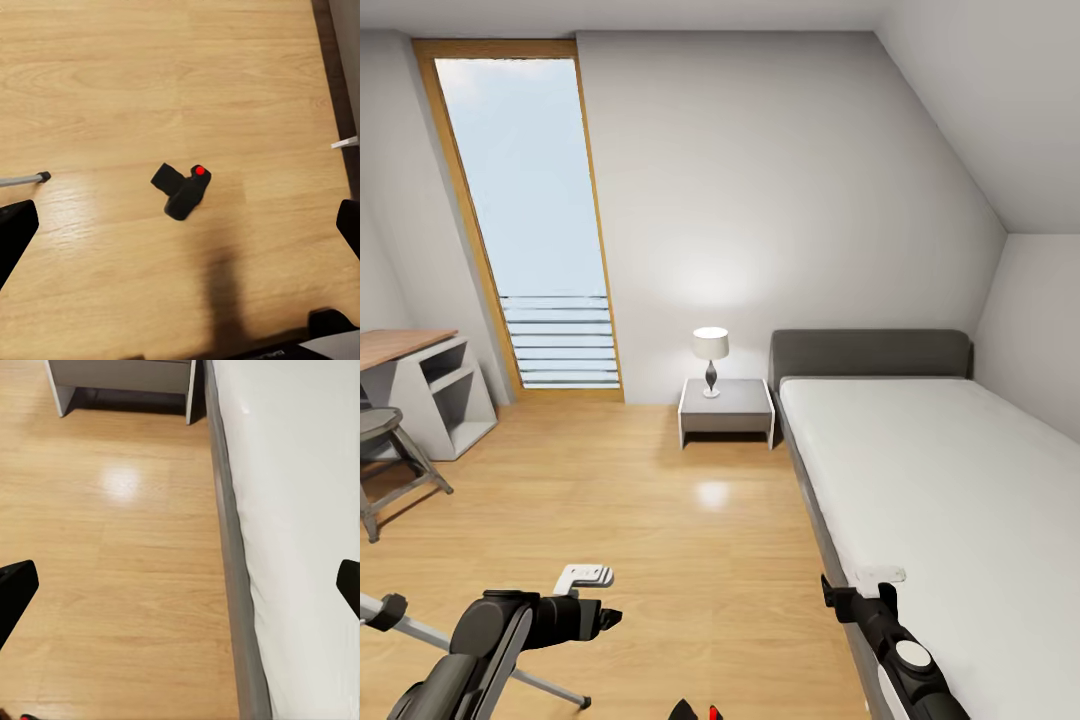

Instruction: Attach the digital camera to the camera tripod in the bedroom.

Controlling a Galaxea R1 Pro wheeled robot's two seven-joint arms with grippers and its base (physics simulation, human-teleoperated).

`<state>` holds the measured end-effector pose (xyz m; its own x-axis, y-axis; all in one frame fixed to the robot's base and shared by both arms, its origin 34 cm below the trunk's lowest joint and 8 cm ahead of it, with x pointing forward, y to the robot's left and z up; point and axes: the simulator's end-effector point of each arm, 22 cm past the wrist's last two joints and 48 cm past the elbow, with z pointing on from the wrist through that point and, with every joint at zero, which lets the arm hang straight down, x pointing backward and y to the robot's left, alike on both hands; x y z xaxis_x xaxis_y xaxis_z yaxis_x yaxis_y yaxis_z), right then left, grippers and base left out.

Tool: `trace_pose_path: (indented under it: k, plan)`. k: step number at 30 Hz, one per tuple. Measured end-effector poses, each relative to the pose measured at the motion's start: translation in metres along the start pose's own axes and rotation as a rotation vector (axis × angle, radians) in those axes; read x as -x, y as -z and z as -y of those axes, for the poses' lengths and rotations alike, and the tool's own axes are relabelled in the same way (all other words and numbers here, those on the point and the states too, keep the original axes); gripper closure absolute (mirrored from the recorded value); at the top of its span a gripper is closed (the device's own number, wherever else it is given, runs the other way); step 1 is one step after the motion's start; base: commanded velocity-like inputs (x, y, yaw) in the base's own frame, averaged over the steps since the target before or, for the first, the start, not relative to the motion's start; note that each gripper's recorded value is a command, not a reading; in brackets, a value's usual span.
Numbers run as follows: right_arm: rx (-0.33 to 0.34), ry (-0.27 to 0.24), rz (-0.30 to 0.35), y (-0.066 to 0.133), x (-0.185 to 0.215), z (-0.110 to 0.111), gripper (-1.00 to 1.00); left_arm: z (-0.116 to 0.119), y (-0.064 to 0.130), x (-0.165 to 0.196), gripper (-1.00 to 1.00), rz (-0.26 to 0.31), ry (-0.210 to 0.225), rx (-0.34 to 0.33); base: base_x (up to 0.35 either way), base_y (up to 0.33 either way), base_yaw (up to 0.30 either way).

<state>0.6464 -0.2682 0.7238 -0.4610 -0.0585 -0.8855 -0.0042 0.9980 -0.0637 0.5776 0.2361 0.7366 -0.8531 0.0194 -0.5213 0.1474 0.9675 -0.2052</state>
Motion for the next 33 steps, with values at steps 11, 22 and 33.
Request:
trace_pose_path:
  k: [11, 22, 33]
  plan:
    - [0.034, 0.027, -0.017, -0.008, -0.028, -0.018, -1.00, 0.000, -0.011, -0.004, -1.00, 0.020, -0.009, -0.003, 0.000, 0.000, 0.000]
    - [0.103, 0.053, 0.052, -0.023, -0.012, -0.060, -1.00, 0.001, -0.028, -0.016, -1.00, 0.020, -0.014, -0.010, 0.000, 0.000, 0.000]
    - [0.104, 0.050, 0.182, -0.053, 0.065, -0.066, -1.00, 0.014, -0.050, -0.034, -1.00, 0.001, -0.040, -0.034, 0.000, 0.000, 0.000]
